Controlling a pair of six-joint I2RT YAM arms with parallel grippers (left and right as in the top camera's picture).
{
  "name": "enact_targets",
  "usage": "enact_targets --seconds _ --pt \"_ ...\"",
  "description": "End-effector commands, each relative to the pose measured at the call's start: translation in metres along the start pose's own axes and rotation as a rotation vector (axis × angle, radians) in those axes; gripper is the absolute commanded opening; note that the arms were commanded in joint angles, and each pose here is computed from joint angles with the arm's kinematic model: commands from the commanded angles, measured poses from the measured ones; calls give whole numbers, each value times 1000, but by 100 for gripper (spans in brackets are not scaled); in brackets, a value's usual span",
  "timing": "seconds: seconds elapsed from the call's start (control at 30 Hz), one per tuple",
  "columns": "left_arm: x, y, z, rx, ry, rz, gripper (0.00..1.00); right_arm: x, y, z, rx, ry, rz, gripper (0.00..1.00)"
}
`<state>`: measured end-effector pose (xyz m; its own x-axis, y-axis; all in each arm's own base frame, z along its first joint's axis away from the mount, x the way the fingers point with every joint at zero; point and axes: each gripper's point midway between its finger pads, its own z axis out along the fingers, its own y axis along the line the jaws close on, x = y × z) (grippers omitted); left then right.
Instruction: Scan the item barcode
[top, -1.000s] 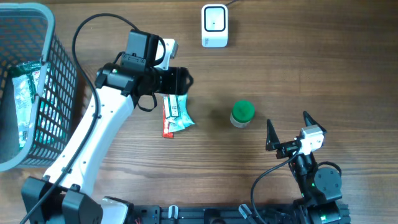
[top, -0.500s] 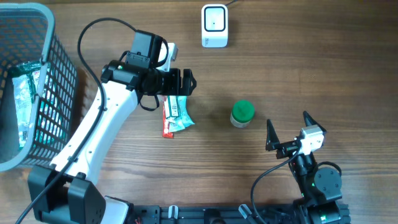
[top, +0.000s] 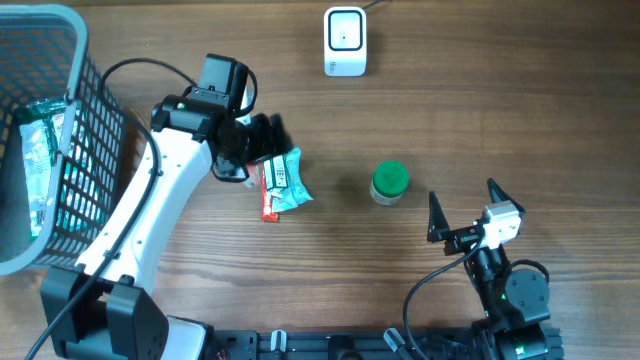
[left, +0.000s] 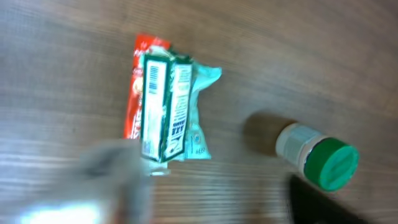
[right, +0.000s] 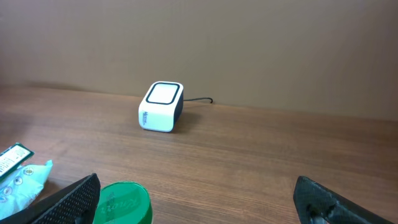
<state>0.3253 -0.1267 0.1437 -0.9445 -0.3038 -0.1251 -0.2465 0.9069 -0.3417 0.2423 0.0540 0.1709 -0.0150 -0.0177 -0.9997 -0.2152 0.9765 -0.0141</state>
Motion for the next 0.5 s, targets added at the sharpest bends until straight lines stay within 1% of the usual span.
enact_targets --seconds 0.0,0.07,0.1,0.13,0.17,0.2,0.23,0.27,0.33,0.4,0.47 --pt "5 7 2 -29 21 -28 4 -4 -5 0 26 -15 -16 100" --pt "7 6 2 -25 33 -30 4 -12 4 0 -27 -51 31 100" --pt "8 6 2 -22 37 -30 11 -17 6 -1 -41 -68 58 100" --pt "9 4 2 -13 43 -30 40 -25 8 -1 -56 -100 118 100" --pt "10 2 2 -1 49 -30 74 -35 15 -3 -107 -132 233 100" --pt "10 -1 1 18 54 -29 79 -38 24 -5 -169 -128 363 100" --pt "10 -4 1 33 56 -27 80 -37 31 -6 -218 -103 477 100" --pt "10 -9 1 57 60 -25 82 -37 35 -6 -242 -98 500 100" --pt "9 -19 0 109 66 -18 96 -38 46 -9 -306 -87 481 100" --pt "8 -25 0 143 64 -12 96 -41 55 -12 -369 -77 527 100" --pt "7 -27 0 148 61 -38 97 -48 61 -15 -419 -83 582 100"
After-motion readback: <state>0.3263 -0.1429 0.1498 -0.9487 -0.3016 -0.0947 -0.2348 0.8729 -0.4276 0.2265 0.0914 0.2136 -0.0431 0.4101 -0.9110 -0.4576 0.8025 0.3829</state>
